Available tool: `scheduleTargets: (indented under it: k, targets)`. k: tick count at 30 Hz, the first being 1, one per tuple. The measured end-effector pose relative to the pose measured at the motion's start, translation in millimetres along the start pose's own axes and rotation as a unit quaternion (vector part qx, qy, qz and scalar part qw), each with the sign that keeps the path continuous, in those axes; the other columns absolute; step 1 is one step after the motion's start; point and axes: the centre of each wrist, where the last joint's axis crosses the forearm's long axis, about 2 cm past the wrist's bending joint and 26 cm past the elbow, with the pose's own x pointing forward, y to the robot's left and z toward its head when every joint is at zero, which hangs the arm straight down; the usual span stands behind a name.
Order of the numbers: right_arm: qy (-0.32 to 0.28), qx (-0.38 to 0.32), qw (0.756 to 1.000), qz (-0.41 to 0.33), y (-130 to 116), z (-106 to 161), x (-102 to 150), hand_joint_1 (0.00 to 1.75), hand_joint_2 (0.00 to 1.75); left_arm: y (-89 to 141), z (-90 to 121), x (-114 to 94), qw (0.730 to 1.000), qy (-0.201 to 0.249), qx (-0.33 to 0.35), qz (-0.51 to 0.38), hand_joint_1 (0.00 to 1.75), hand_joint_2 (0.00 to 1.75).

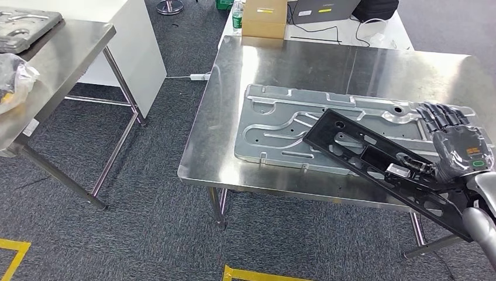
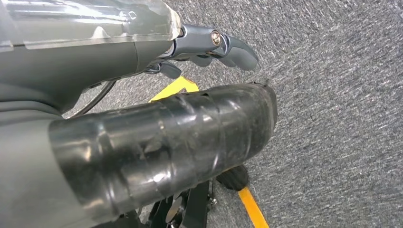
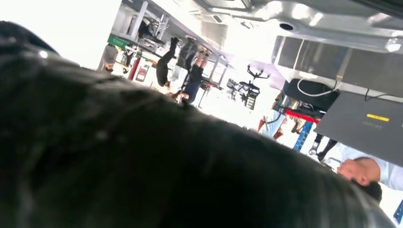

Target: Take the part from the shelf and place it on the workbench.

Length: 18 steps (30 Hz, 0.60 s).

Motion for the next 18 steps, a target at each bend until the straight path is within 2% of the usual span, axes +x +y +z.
scheduleTargets:
  k: [18]
  targets:
    - [-0.001,-0.009,1.000,-0.001,-2.3,8.6,3.3,0.00,0.00,0.3,-0.1,0.1,1.000,-0.005,0.003,0.000,0.00,0.00]
